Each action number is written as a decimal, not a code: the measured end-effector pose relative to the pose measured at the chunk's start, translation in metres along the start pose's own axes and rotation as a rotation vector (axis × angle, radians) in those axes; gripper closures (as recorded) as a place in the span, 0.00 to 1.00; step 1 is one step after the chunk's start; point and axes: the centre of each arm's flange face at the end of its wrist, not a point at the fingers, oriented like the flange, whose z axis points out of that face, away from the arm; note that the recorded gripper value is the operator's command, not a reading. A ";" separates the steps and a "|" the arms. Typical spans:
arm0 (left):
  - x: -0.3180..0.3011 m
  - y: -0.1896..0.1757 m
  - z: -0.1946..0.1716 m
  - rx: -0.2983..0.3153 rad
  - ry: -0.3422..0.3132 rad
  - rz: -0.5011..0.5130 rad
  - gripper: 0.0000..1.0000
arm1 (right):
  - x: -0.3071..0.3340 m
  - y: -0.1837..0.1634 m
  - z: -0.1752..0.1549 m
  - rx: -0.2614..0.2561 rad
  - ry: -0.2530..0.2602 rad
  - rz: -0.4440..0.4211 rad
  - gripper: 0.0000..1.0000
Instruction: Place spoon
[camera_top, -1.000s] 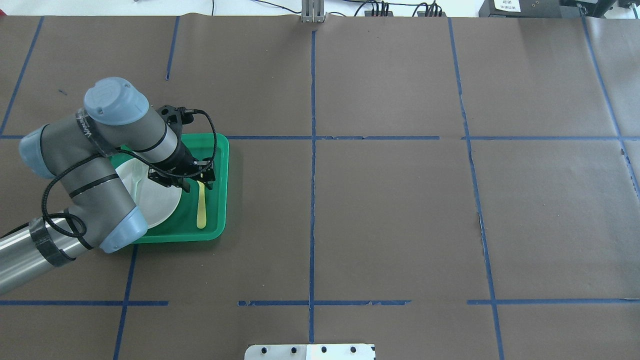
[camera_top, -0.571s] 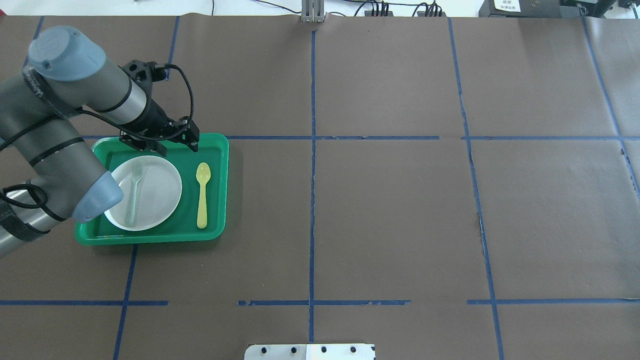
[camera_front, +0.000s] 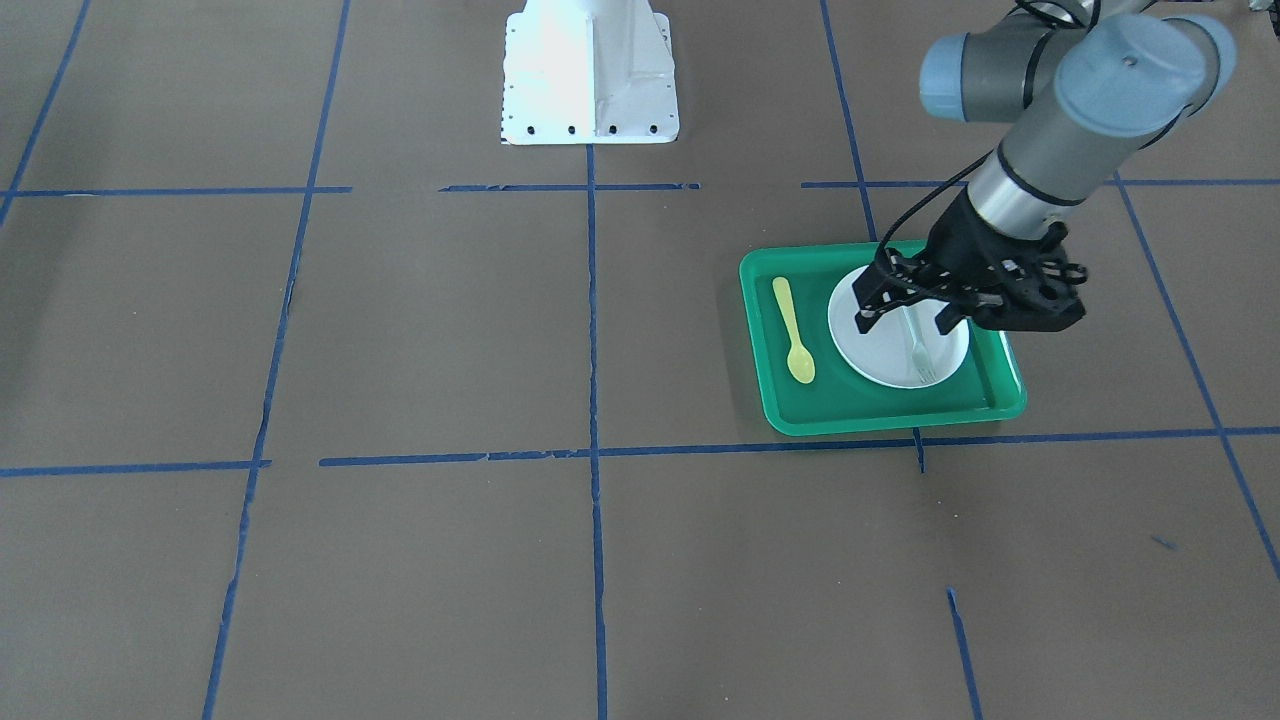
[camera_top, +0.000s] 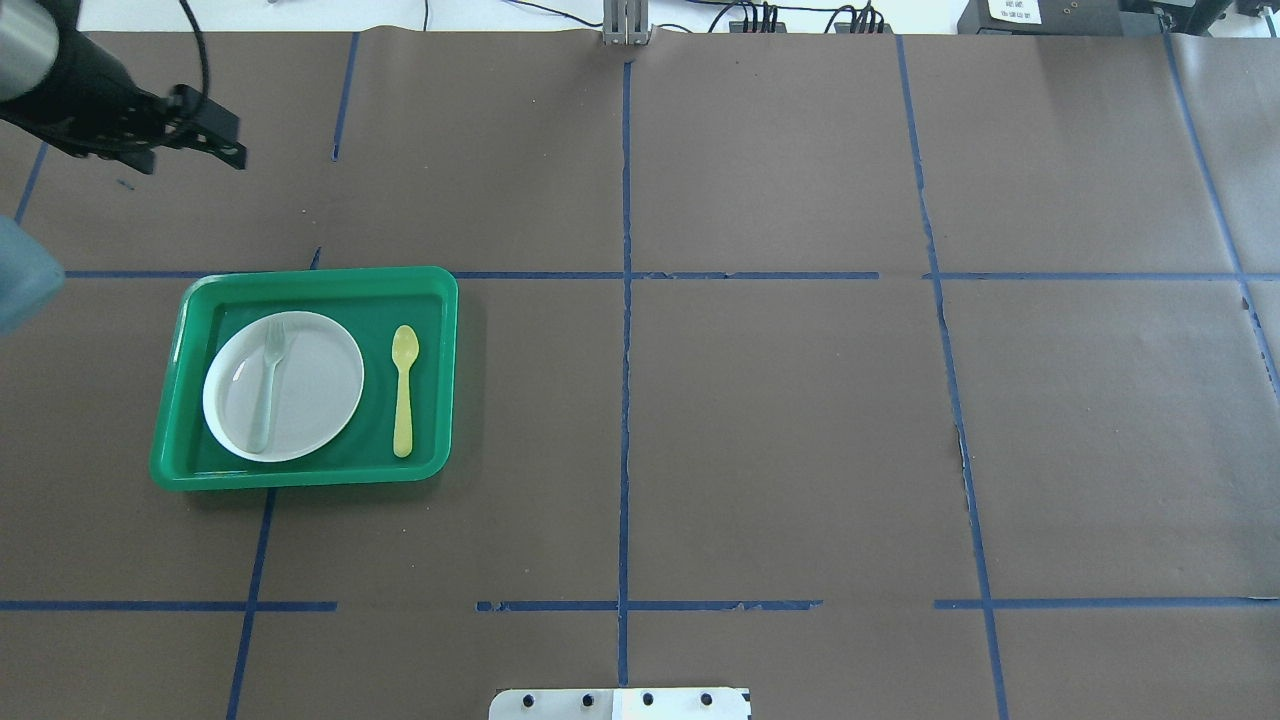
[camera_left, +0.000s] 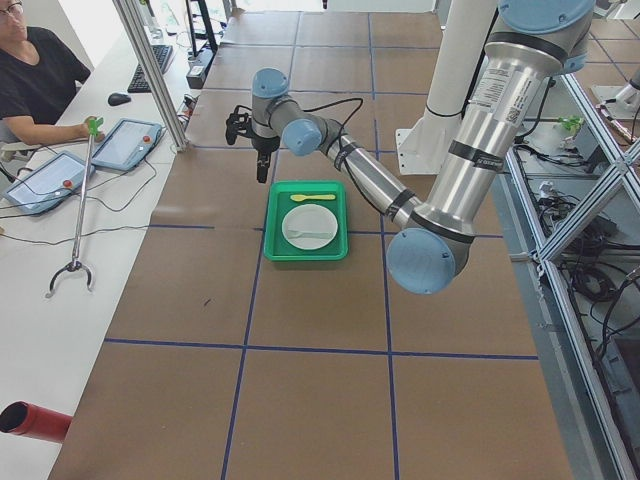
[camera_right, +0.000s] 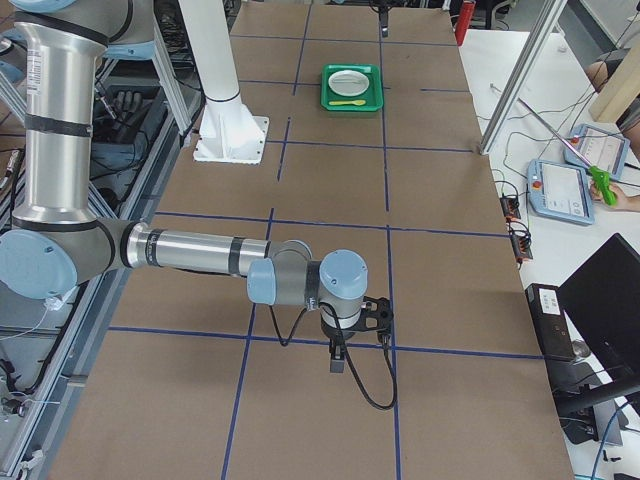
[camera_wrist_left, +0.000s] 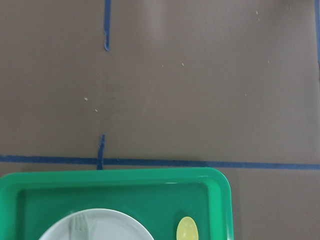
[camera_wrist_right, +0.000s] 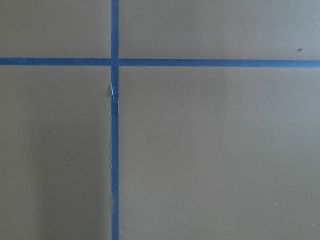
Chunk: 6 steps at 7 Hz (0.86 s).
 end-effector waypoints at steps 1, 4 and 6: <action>-0.046 0.001 -0.006 -0.017 -0.053 0.102 0.00 | 0.000 0.000 0.000 0.000 0.000 0.000 0.00; -0.227 0.043 -0.009 -0.119 -0.174 0.250 0.00 | 0.000 0.000 0.000 0.000 0.000 0.000 0.00; -0.321 0.086 -0.027 -0.151 -0.190 0.151 0.00 | 0.000 0.000 0.000 0.000 0.000 0.000 0.00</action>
